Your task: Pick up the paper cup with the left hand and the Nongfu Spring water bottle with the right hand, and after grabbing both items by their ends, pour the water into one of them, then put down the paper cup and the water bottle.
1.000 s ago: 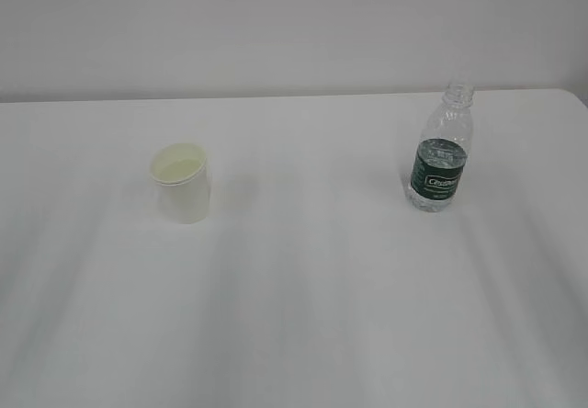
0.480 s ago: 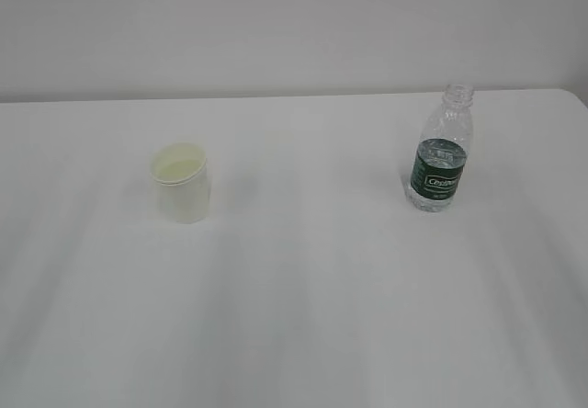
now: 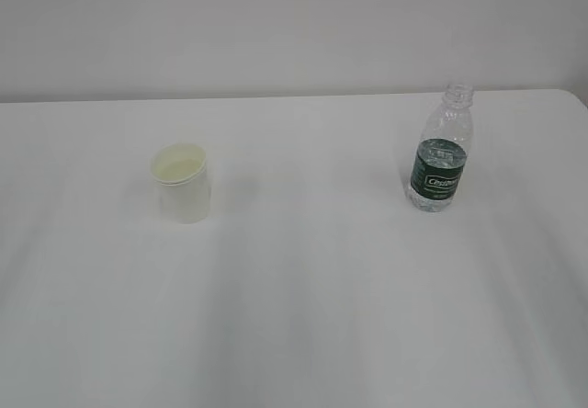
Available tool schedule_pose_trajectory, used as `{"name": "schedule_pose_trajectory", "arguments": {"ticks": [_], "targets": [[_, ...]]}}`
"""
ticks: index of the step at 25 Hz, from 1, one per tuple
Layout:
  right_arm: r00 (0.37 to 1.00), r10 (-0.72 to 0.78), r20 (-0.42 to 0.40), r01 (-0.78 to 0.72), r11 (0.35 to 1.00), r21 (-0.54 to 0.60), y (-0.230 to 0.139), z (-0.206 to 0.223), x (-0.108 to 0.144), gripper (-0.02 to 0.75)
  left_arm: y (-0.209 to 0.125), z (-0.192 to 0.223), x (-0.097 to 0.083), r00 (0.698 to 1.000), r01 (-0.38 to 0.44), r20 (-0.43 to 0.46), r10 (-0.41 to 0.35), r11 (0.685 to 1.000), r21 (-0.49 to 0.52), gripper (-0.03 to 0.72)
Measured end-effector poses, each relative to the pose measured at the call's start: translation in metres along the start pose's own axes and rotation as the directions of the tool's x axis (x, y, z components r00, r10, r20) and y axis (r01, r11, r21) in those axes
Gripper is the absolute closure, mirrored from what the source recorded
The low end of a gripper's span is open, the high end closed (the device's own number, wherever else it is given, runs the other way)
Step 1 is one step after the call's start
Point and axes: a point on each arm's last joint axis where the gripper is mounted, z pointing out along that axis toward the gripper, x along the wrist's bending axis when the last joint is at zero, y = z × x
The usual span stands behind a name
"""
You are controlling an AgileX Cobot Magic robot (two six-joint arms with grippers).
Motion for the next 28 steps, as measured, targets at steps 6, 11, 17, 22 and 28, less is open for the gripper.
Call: {"name": "schedule_pose_trajectory", "arguments": {"ticks": [6,11,17,22,28], "targets": [[1.000,0.002,0.008,-0.002,1.000,0.004,0.005,-0.006,-0.002,0.148,0.004,-0.010,0.006,0.998,-0.014,-0.068,0.017,0.998,0.053,0.171],[1.000,0.008,0.026,-0.009,1.000,0.026,0.017,-0.018,-0.005,0.148,0.002,-0.023,0.010,0.992,-0.056,-0.104,0.065,0.995,0.087,0.172],[0.999,0.012,0.036,-0.013,1.000,0.014,0.020,-0.031,-0.007,0.148,-0.007,-0.033,0.011,0.989,-0.088,-0.099,0.108,0.978,0.188,0.175],[0.999,0.014,0.047,-0.017,0.999,0.050,0.015,-0.042,-0.008,0.148,-0.024,-0.039,0.007,0.992,-0.106,-0.028,0.124,0.925,0.365,0.175],[0.998,0.039,0.053,-0.045,0.993,0.108,0.006,-0.060,-0.009,0.148,-0.016,-0.045,0.003,0.997,-0.072,0.001,0.079,0.907,0.415,0.175]]}}
